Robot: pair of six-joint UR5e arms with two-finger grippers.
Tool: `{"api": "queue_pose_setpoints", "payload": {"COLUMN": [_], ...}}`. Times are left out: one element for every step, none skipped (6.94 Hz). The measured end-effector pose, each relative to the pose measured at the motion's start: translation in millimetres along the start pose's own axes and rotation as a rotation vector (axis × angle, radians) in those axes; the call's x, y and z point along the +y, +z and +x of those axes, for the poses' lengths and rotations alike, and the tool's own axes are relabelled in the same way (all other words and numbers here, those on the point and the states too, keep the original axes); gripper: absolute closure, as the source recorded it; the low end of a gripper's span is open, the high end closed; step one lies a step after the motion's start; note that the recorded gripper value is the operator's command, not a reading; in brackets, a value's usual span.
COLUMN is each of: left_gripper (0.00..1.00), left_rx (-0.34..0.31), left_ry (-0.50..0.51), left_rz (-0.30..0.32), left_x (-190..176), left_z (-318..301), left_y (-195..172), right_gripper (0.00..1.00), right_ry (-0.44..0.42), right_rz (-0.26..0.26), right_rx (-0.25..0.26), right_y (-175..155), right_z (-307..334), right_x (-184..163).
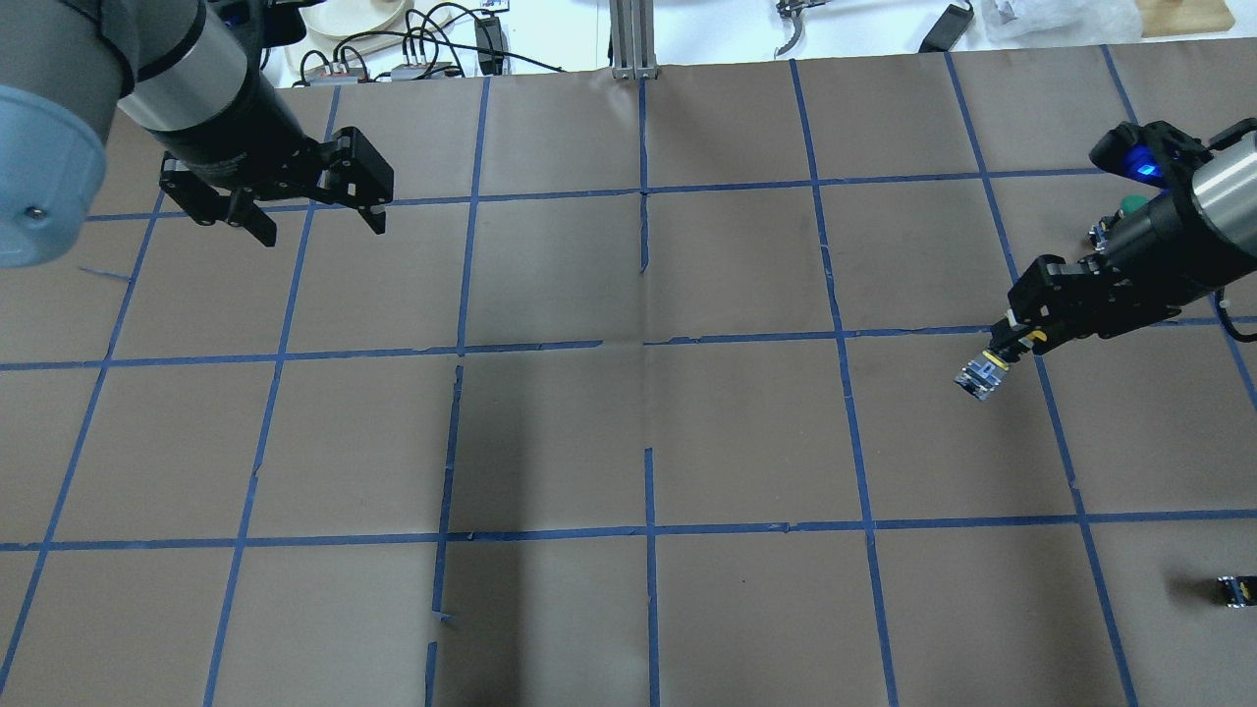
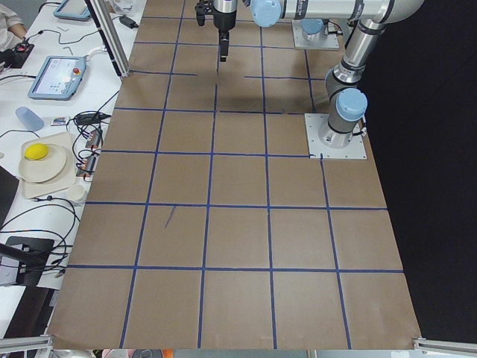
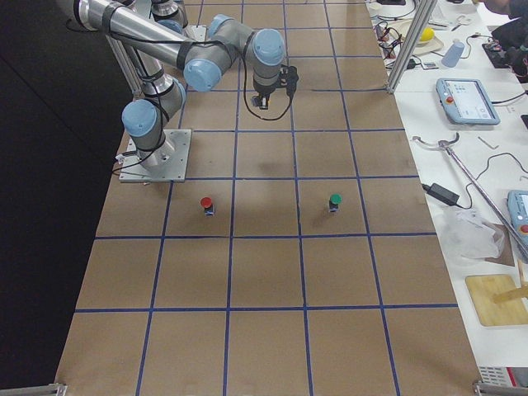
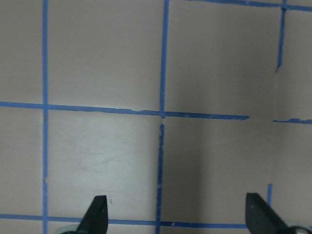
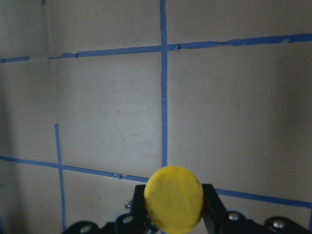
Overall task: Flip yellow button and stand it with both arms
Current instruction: 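Lower the block upright onto the table with the right gripper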
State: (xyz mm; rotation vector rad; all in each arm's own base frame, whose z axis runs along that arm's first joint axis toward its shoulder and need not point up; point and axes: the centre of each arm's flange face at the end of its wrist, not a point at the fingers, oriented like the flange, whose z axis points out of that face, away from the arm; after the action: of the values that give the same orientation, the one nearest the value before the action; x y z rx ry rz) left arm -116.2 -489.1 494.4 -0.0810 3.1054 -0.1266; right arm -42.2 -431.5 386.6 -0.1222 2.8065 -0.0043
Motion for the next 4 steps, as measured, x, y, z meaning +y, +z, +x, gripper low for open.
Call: {"api": "queue_pose_setpoints", "payload": {"left_gripper": [0.0,0.0,0.0,0.0], "left_rx": [-0.034,-0.042,-0.041,-0.041], "left_ry": [0.014,0.015,0.013,0.01], "left_rz": [0.003,0.012,0.017,0.007], "left_x": [5,10,9,6], "left_z": [-3,-3,-3,-4], "left_y": [-3,-8,-11,-9], "right_gripper": [0.71,0.71,0.71,0.71], "right_ry": [-0.144,-0.272,-0.401,-0.536], "right_rz": [0.015,0.025,0.035,0.047], "right_rx": [0.044,0.067,0.084,0.108], "right_y": [-1,-5,-12,-18], "right_z": [22,43,64,81], "right_x": [5,10,17,22]}}
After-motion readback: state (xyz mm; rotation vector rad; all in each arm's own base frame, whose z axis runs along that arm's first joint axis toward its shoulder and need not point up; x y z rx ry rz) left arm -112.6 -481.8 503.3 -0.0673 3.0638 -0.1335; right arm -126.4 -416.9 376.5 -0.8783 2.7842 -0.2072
